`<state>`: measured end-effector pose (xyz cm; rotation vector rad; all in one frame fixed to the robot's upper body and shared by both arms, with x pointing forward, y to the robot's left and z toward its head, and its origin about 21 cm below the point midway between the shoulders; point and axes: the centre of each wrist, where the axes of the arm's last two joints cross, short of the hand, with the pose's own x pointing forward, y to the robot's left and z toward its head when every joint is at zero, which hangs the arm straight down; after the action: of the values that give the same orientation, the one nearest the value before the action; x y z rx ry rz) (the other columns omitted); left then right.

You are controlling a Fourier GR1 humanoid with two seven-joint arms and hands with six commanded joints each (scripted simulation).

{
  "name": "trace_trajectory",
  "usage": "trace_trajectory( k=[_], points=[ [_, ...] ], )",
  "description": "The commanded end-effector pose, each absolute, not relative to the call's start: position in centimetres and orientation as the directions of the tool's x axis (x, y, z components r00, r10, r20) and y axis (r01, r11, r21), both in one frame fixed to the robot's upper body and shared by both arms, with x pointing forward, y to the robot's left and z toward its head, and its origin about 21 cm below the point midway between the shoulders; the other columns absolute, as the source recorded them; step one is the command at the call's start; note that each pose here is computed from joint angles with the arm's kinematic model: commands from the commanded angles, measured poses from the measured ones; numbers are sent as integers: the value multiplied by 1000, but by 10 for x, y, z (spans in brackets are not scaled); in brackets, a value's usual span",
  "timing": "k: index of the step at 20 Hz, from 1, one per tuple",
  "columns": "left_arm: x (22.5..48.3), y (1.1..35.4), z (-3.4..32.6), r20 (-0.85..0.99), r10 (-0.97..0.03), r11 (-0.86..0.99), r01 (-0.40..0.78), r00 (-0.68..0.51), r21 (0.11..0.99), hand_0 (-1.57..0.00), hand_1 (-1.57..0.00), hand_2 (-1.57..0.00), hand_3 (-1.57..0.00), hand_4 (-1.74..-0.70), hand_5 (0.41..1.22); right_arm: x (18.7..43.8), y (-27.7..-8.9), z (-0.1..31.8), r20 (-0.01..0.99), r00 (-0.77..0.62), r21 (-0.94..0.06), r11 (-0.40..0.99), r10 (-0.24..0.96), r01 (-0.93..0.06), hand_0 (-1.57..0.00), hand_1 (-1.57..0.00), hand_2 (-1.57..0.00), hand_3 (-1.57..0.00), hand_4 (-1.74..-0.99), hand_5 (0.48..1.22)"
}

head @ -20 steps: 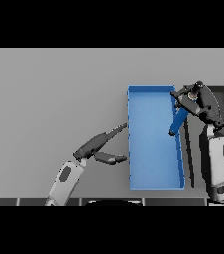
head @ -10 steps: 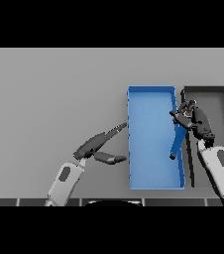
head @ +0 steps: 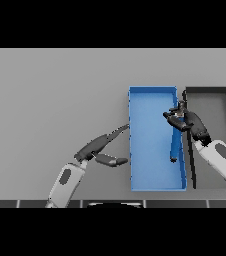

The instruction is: Pick up the blue pipe and place it into the blue bin.

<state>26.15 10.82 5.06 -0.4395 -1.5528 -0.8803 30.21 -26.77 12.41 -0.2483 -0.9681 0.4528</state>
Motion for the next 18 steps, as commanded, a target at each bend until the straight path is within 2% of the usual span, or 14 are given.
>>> trace_trajectory(
  k=[1, 7, 10, 18],
  points=[
    [261, 109, 50, 959, -209, 638, 717, -190, 281, 1, 1, 1, 1, -886, 428, 301, -269, 120, 714, 510, -397, 878, 479, -269, -156, -143, -143, -84, -1083, 934],
    [263, 107, 51, 957, -221, 642, 710, -188, 288, 1, 1, 1, 1, -886, 428, 298, -269, 109, 630, 554, -440, 838, 544, -323, -40, -37, -37, -21, -1046, 759],
    [261, 108, 47, 958, -218, 643, 711, -187, 285, 1, 1, 1, 1, -888, 429, 300, -268, 108, 614, 559, -448, 829, 557, -335, -20, -18, -18, -10, -1033, 696],
    [261, 109, 46, 955, -225, 643, 707, -194, 295, 1, 1, 1, 1, -885, 431, 302, -265, 112, 595, 555, -462, 812, 582, -357, -6, -5, -5, -3, -1022, 649]
  ],
)
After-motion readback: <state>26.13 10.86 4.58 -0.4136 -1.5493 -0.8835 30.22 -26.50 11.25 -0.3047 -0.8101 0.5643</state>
